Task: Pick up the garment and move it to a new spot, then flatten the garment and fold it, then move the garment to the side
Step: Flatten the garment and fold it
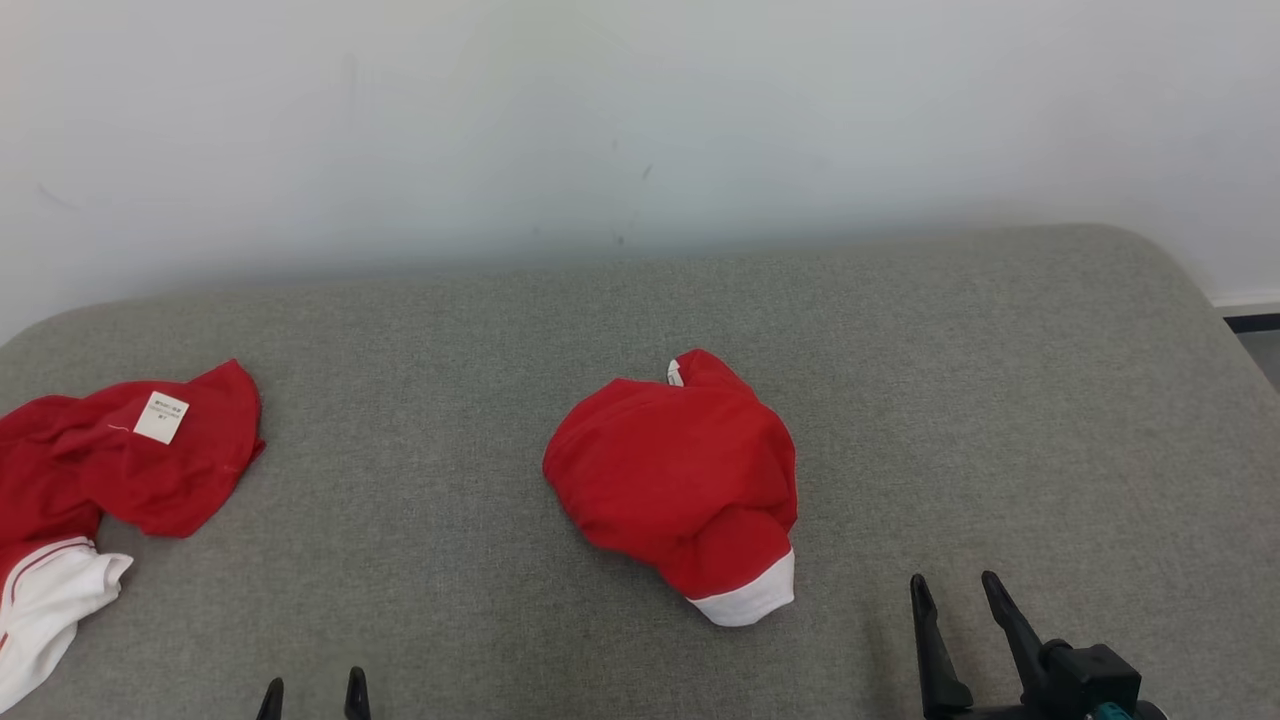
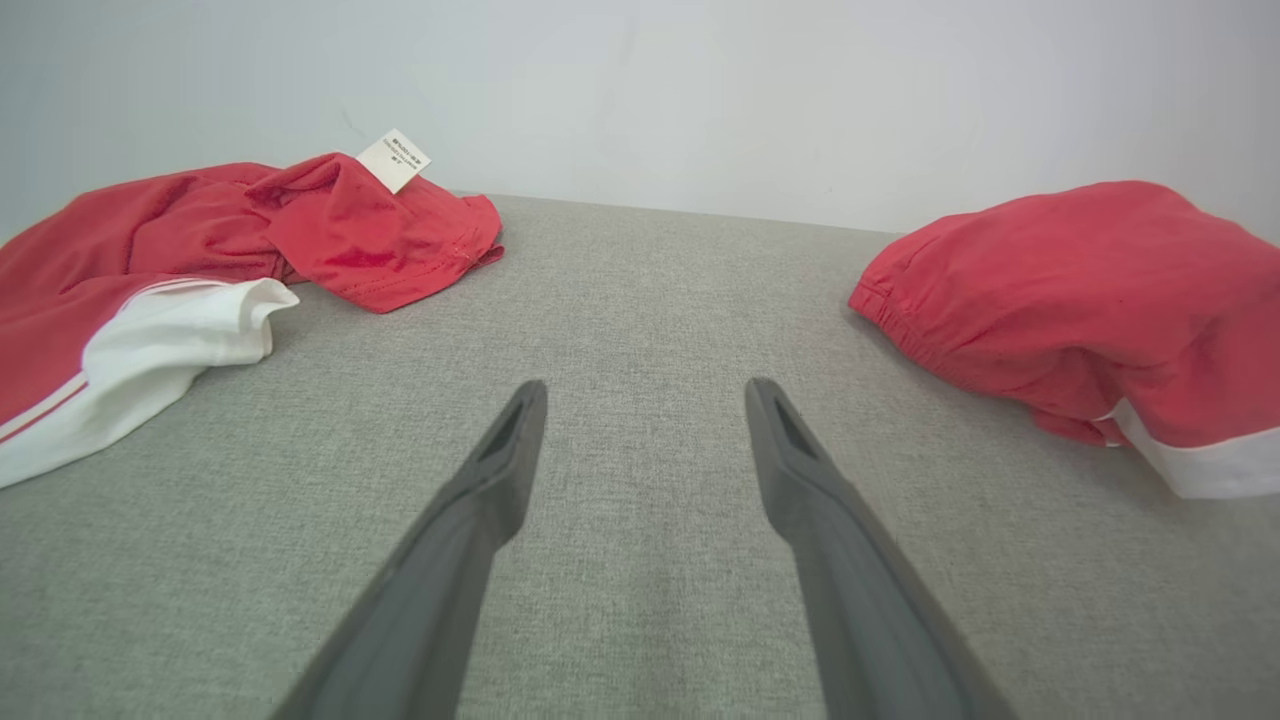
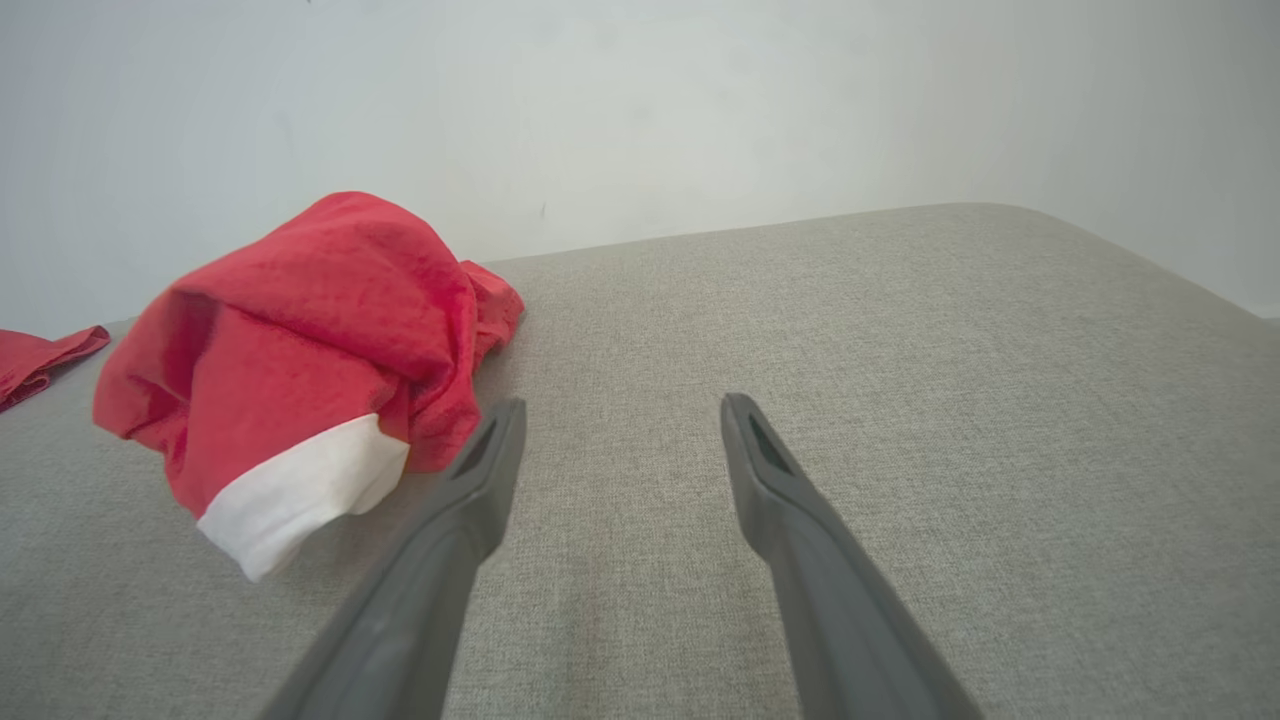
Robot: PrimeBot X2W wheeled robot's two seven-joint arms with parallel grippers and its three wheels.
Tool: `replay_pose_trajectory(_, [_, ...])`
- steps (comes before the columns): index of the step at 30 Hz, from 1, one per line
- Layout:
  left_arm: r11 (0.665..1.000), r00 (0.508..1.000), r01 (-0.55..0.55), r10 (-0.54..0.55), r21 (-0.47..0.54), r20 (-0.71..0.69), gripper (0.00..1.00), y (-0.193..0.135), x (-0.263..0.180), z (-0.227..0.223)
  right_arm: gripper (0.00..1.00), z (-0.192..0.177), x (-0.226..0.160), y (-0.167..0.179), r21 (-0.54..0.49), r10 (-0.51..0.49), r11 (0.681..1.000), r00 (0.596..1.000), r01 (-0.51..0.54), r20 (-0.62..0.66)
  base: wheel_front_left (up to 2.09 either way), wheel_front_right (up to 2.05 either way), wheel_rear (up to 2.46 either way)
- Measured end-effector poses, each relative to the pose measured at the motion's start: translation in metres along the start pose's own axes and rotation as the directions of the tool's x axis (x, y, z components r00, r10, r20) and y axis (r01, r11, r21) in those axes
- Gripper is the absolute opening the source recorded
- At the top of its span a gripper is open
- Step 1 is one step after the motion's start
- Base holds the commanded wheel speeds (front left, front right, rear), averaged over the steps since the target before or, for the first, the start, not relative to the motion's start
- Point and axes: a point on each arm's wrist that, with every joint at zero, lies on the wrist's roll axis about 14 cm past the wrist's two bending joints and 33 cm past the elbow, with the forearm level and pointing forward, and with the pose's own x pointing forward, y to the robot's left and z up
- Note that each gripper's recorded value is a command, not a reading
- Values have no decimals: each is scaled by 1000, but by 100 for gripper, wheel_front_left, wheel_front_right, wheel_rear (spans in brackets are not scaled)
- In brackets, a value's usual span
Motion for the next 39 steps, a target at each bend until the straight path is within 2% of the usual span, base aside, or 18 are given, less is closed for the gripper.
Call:
replay_pose_trajectory(16, [996,994,84,-85,-8,-68,100,-24,18,-20,100,-2,-6,-8,20,-29,999,1000,29,-4,0,0,0])
replay_pose_trajectory(26, [973,967,219,-226,-73,-116,100,-77,68,-28,100,-2,-16,-27,32,-95,995,995,95,-6,0,0,0])
replay_pose_trajectory(32, [963,929,252,-268,-95,-255,100,-102,97,-51,100,-4,-23,-42,42,-149,988,989,149,-11,0,0,0])
replay_pose_trajectory(39, [950,890,297,-313,-98,-332,100,-132,121,-68,100,-6,-34,-60,36,-212,976,977,213,-22,0,0,0])
